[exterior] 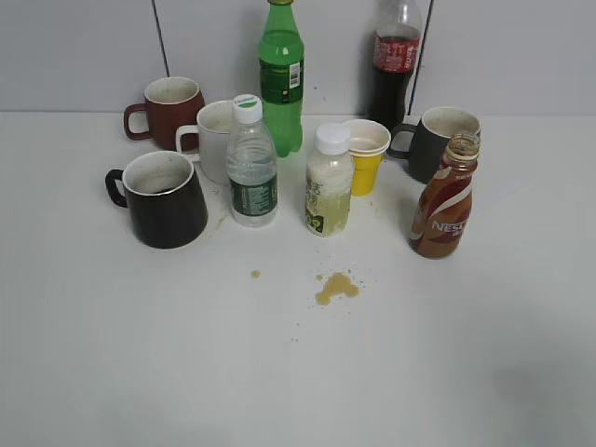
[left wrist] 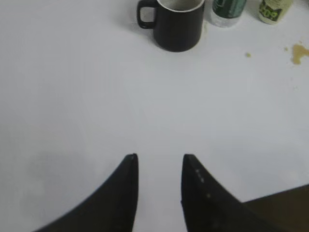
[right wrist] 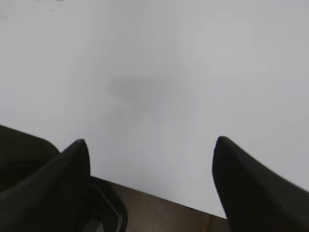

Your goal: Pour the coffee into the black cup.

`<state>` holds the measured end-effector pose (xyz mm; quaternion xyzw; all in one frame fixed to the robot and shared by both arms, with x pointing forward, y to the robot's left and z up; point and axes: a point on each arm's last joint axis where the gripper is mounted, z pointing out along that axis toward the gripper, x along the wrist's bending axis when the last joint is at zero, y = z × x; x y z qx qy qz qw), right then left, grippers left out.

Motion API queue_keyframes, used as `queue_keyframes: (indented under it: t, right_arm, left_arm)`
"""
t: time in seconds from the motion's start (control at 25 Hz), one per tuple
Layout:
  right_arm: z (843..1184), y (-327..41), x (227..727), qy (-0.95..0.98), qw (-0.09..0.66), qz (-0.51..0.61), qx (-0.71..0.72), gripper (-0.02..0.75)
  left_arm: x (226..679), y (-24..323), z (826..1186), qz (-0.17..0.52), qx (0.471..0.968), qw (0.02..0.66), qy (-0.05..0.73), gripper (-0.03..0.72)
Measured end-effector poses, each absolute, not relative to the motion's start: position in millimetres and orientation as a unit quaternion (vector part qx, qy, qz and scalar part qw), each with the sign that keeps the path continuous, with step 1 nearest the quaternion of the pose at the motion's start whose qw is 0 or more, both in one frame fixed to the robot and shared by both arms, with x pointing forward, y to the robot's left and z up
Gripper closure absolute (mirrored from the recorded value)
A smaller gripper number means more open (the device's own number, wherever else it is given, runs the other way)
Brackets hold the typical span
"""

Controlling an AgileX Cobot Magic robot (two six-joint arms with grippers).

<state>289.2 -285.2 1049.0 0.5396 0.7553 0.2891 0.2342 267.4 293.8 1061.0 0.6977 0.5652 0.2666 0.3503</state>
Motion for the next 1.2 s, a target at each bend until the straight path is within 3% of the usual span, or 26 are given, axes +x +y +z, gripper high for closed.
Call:
queue_keyframes:
  t: [0.48, 1.2]
  right_arm:
    - [1058, -302, 235, 0.62, 0.378, 0.374, 0.578, 0.15]
    - [1058, -302, 232, 0.616, 0.383, 0.381, 0.574, 0.15]
  left_arm:
    - [235, 301, 1064, 0.36, 0.607, 0.389, 0.592, 0.451]
    - [229, 301, 1063, 0.367, 0.605, 0.403, 0.581, 0.453]
